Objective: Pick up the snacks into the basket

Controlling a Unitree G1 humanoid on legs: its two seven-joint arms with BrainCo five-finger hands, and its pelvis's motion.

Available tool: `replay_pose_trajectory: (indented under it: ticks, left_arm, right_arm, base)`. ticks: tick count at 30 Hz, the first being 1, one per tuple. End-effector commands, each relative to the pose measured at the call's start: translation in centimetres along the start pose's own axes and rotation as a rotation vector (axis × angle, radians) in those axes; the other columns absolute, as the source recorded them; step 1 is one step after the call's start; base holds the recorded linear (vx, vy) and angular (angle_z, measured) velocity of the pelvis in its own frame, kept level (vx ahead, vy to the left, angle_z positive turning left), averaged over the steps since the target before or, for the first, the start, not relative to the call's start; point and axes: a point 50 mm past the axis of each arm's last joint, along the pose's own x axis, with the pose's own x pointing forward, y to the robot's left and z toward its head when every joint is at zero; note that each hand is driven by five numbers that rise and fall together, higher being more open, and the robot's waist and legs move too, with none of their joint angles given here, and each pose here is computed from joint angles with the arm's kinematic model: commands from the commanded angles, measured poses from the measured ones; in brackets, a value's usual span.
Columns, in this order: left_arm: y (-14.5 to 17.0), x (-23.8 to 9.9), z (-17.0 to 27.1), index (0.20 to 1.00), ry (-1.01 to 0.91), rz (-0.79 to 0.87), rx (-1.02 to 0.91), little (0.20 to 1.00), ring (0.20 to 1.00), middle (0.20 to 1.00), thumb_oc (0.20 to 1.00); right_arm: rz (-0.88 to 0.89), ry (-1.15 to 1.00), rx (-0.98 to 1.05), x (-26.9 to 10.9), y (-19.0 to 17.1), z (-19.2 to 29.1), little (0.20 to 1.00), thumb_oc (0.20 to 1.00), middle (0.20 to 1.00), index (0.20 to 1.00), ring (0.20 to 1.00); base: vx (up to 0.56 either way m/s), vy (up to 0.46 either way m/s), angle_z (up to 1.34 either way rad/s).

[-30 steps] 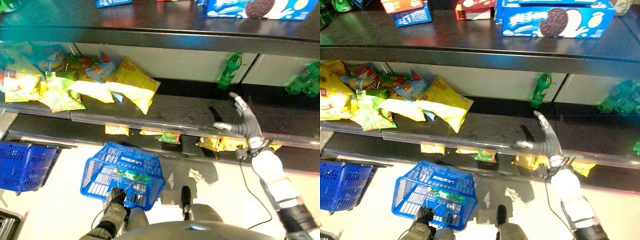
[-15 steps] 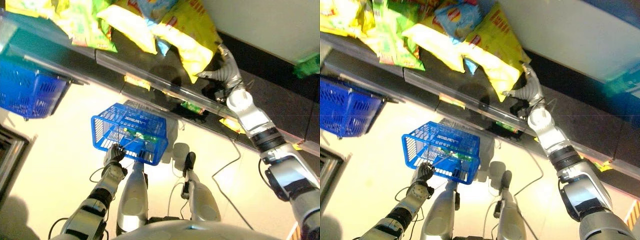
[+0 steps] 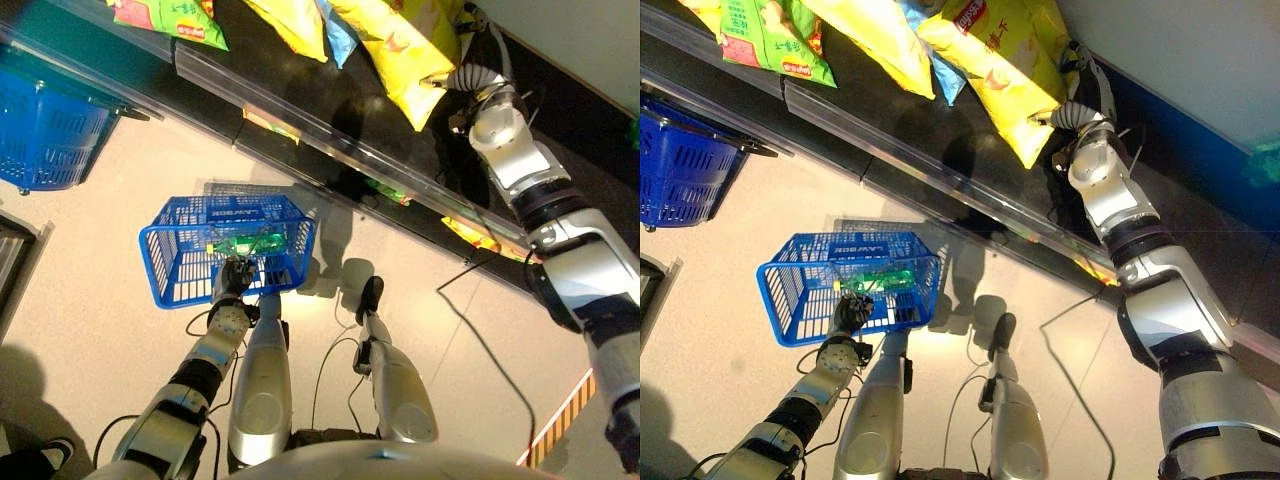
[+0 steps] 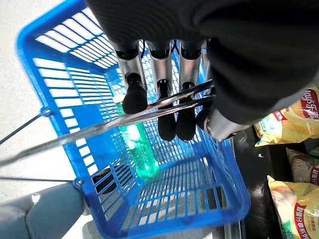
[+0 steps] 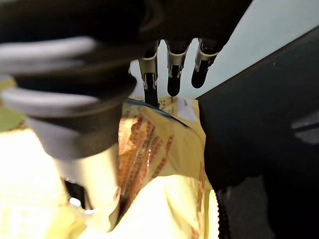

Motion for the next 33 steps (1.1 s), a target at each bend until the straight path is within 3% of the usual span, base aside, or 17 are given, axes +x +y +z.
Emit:
replay_pose_trajectory:
  ticks: [1, 7, 8, 10, 12, 23, 33]
  left_arm:
    - [-3.1, -1.8, -0.7, 0.2, -0.001, -0.109, 0.039, 0.2, 0.2, 0.2, 0.2]
    - [-3.7, -1.5, 0.1, 0.2, -0.006, -0.116, 0.033, 0.2, 0.2, 0.2, 0.2]
    - [-3.8, -1.4, 0.4, 0.2, -0.012, -0.111, 0.027, 0.2, 0.2, 0.2, 0.2]
    - [-3.9, -1.3, 0.8, 0.2, -0.011, -0.105, 0.018, 0.2, 0.2, 0.2, 0.2]
    - [-4.0, -1.2, 1.0, 0.2, -0.002, -0.095, -0.006, 0.2, 0.2, 0.2, 0.2]
    - [-5.2, -1.1, 1.8, 0.2, 0.014, -0.083, -0.037, 0.2, 0.2, 0.2, 0.2]
    - [-5.2, -1.2, 1.5, 0.2, 0.045, -0.063, -0.065, 0.2, 0.2, 0.2, 0.2]
  right_arm:
    - [-0.076, 0.034, 0.006, 1.3, -2.6, 0.3, 1.0, 1.0, 1.0, 1.0, 1.0]
    - [-0.035, 0.09, 0.031, 0.6, -0.4, -0.7, 1.0, 1.0, 1.0, 1.0, 1.0]
    - [-0.028, 0.102, 0.043, 0.4, 0.2, -0.9, 0.589, 0.589, 0.589, 0.589, 0.589]
    - [-0.006, 0.133, 0.074, -0.2, 1.5, -1.5, 0.357, 0.357, 0.357, 0.357, 0.357]
    - [0.047, 0.183, 0.118, -1.5, 4.1, -2.3, 0.2, 0.2, 0.2, 0.2, 0.2]
    - [0.228, 0.328, 0.256, -6.9, 12.7, -3.2, 0.2, 0.2, 0.2, 0.2, 0.2]
    - [0.109, 0.432, 0.404, -8.5, 11.5, -6.6, 0.2, 0.2, 0.2, 0.2, 0.2]
  base:
    - [0.03, 0.009, 0.05]
    - [0.02, 0.005, 0.05]
    - [0.04, -0.005, 0.01]
    - [0.03, -0.008, 0.0]
    - [0.03, -0.013, 0.0]
    - [0.0, -0.003, 0.01]
    - [-0.03, -0.012, 0.02]
